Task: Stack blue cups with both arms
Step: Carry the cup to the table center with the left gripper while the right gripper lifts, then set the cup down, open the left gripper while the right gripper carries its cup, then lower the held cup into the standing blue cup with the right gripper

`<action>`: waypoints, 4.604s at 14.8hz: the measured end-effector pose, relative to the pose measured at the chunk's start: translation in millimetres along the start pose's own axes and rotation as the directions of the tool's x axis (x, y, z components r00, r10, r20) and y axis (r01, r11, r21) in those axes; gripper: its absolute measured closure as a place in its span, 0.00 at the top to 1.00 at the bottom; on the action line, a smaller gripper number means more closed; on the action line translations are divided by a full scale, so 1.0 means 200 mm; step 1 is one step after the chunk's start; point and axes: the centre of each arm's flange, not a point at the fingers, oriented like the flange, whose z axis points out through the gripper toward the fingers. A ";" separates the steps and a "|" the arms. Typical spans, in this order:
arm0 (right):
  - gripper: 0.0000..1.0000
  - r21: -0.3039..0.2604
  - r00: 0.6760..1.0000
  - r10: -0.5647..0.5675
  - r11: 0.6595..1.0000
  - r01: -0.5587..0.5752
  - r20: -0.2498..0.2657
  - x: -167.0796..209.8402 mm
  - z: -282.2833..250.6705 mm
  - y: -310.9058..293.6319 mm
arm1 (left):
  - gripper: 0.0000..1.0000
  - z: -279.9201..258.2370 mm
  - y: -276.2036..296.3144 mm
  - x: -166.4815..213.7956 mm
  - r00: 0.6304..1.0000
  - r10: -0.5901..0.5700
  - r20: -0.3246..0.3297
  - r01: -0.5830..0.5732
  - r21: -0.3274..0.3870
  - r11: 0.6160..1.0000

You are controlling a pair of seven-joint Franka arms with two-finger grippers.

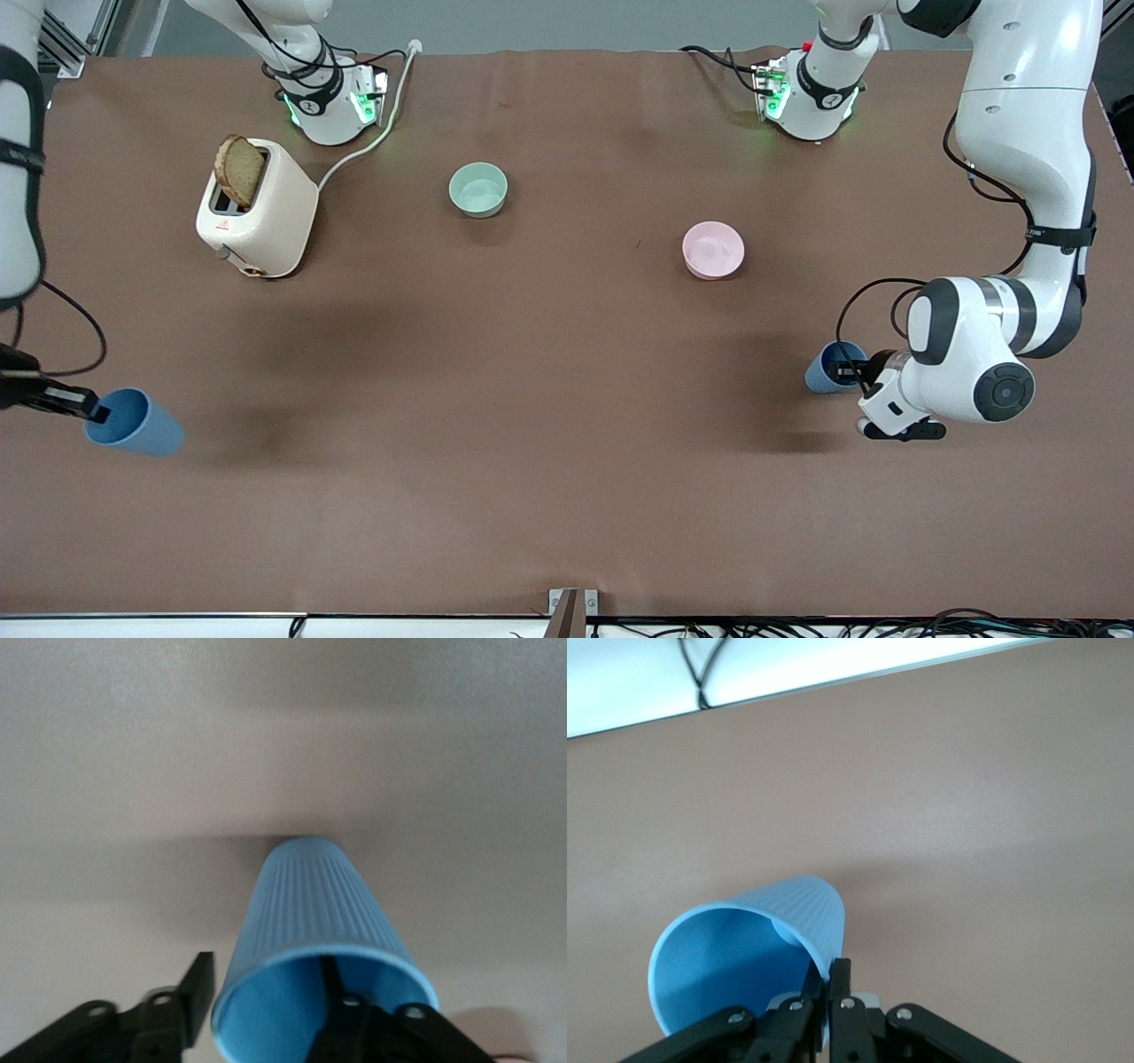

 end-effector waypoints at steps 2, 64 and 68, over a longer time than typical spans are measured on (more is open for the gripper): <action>0.05 -0.025 1.000 -0.004 1.000 0.004 0.017 -0.07 -0.23 -0.15 | 0.30 -0.04 0.00 -0.02 1.000 0.000 0.008 0.000 0.000 1.000; 0.05 -0.037 0.982 0.152 0.988 -0.149 0.113 -0.95 -0.31 -2.03 | 1.00 -1.22 0.38 -0.19 0.917 0.054 -0.395 -0.050 0.020 0.999; 0.05 -0.039 0.983 0.135 0.991 -0.131 0.123 -1.11 0.13 -2.37 | 1.00 -1.42 0.12 -0.31 0.901 -0.023 -0.433 0.036 0.023 0.999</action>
